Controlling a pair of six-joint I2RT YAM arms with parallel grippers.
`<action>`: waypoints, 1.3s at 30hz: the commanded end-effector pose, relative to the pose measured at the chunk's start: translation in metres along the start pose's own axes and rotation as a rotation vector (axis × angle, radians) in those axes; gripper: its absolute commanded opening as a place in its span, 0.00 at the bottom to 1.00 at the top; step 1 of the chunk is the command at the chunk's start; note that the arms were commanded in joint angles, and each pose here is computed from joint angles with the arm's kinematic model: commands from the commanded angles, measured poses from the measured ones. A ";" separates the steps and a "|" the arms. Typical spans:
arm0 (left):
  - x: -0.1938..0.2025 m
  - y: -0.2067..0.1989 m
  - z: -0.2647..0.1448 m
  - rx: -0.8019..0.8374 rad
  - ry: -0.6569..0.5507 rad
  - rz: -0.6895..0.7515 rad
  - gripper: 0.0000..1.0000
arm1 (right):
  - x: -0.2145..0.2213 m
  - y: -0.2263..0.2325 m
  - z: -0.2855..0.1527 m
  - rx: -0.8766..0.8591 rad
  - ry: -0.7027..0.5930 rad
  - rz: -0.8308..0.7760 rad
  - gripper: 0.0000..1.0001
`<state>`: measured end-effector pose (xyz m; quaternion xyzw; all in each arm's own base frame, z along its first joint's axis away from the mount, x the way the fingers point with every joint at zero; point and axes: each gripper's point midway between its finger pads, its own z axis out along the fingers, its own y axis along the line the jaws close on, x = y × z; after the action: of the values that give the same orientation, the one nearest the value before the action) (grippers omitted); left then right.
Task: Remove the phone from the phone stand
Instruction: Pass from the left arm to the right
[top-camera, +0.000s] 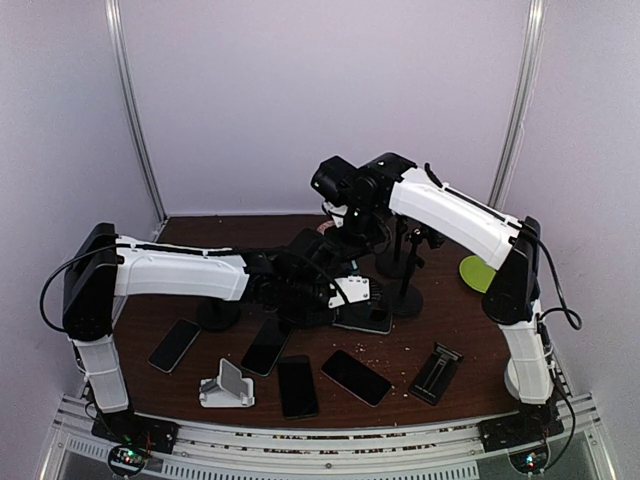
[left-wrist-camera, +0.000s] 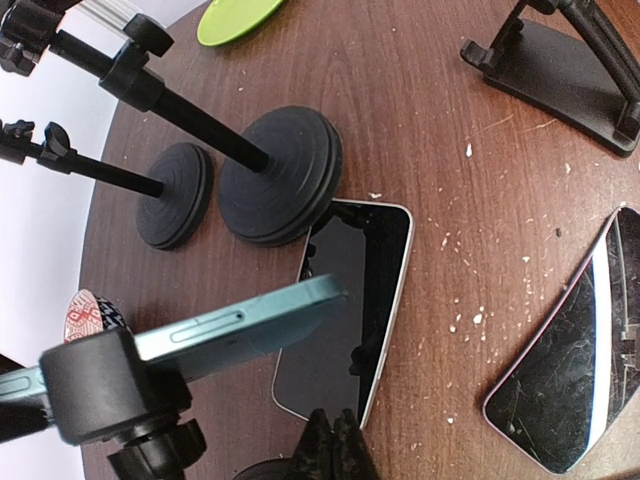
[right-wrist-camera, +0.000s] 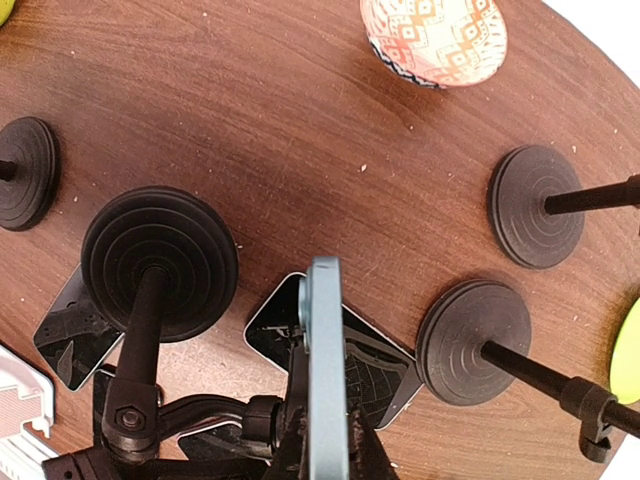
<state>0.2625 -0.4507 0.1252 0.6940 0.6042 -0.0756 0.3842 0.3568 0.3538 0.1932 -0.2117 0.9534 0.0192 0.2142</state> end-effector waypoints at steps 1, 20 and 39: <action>-0.012 0.002 -0.002 0.001 -0.038 -0.007 0.00 | -0.035 -0.004 -0.037 -0.034 -0.155 0.044 0.00; -0.012 0.002 -0.003 0.000 -0.039 -0.002 0.00 | -0.055 -0.009 -0.056 -0.053 -0.240 0.068 0.00; -0.014 -0.001 -0.004 0.012 -0.052 -0.003 0.00 | -0.080 -0.020 -0.073 -0.057 -0.346 0.108 0.00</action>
<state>0.2600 -0.4522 0.1253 0.6959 0.6019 -0.0835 0.3828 0.3881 0.3551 0.2161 -0.1891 0.9428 0.0378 0.2718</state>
